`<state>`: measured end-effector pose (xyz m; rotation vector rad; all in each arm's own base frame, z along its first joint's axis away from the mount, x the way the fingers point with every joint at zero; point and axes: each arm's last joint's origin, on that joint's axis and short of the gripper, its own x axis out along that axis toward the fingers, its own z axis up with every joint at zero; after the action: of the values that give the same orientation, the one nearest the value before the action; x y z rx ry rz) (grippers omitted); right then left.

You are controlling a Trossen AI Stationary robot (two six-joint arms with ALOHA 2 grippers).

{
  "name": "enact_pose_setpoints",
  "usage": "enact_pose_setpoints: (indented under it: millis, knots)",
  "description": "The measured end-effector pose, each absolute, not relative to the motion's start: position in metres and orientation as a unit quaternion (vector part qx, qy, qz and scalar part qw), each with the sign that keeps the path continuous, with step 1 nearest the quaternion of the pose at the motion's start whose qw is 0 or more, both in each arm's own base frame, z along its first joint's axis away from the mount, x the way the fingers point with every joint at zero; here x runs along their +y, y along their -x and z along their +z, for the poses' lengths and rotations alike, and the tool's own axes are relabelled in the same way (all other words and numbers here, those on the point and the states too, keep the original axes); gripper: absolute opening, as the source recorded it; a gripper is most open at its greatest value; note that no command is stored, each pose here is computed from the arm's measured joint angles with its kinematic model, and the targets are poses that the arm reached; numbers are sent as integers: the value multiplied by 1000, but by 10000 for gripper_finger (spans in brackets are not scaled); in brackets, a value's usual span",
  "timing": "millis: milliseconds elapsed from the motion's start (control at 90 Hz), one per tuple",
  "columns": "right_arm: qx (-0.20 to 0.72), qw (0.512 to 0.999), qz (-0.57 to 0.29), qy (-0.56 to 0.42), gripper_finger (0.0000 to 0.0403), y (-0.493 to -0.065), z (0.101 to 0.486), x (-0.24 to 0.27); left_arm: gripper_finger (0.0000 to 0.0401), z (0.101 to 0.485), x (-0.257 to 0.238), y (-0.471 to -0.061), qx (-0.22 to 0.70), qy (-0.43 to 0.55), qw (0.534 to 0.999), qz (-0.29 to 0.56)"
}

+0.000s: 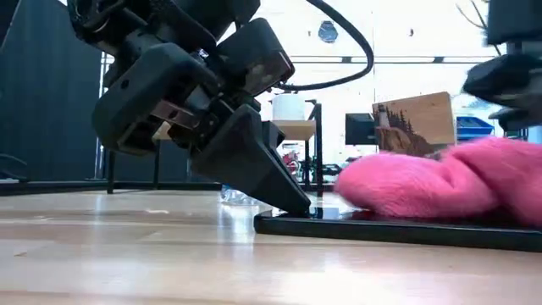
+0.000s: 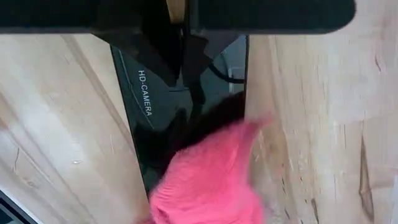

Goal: Apply microfiber cloth
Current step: Wipe the black cellphone with the pink microfiber cloth

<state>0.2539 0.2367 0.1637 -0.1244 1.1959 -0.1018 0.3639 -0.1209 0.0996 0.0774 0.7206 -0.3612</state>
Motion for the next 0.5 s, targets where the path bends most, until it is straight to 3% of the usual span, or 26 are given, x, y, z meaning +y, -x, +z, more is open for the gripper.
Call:
enact_pose_setpoints:
  millis: [278,500]
  knots:
    - [360,926,-49,100,0,-299,194,231,11,99,-119,-365,350,-33,920,-174]
    - [373,923,-24,91,0,-339,152,217,11,99,-119,-364,351,-33,920,-173]
